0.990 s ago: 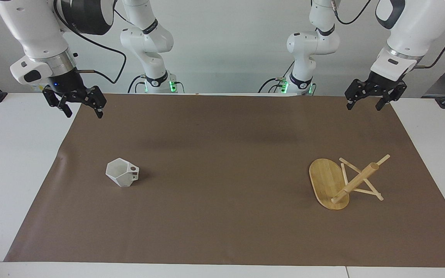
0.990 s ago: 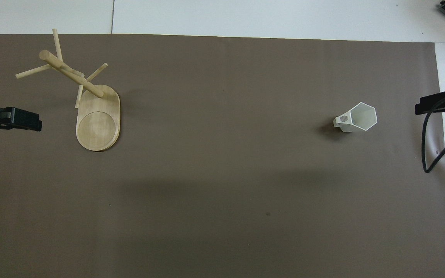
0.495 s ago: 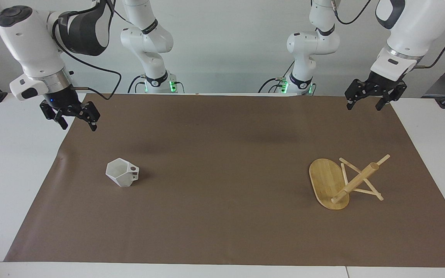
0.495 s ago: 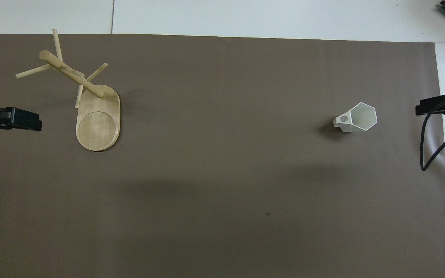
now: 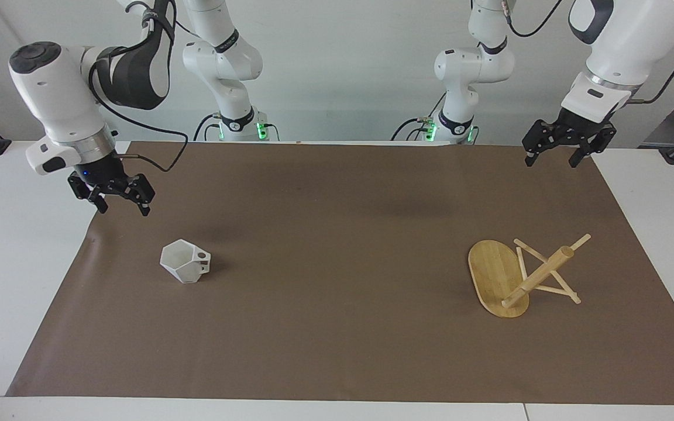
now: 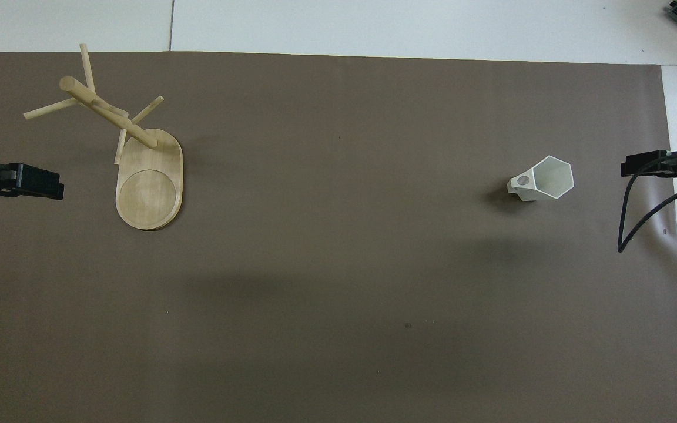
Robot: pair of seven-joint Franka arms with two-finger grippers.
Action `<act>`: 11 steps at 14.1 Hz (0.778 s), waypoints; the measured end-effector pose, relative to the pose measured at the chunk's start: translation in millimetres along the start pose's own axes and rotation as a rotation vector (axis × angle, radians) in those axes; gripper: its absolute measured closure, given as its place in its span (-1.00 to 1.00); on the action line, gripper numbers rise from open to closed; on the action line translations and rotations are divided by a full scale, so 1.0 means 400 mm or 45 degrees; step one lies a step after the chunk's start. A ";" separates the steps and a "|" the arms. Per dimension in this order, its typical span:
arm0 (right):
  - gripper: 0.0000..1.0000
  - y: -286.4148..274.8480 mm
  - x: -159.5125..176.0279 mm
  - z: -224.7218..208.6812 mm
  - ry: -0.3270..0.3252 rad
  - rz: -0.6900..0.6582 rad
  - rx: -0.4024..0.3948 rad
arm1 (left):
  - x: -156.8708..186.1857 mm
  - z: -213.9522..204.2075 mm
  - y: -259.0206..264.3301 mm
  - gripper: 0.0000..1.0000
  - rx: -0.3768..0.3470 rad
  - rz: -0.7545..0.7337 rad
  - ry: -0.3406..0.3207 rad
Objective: Hang cup on rack
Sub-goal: 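Move the right gripper toward the white cup and grasp its base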
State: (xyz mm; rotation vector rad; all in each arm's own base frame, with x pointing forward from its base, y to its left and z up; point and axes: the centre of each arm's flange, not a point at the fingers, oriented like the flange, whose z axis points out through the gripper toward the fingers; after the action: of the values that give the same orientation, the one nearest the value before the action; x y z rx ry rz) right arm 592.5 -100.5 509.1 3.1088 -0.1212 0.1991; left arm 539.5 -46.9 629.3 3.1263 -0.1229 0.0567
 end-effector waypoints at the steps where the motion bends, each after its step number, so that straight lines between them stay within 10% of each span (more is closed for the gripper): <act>1: -1.00 0.005 0.005 0.020 -0.007 0.004 0.000 | 0.000 0.000 0.000 -1.00 0.000 0.000 0.000; 11: -1.00 0.005 0.028 0.131 0.001 0.008 0.008 | 0.000 0.000 0.000 -1.00 0.000 0.000 0.000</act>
State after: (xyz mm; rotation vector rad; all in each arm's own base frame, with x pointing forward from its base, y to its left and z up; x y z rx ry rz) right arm 609.9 -105.0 458.7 3.1152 -0.1312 0.2011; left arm 539.5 -46.9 629.3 3.1263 -0.1229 0.0566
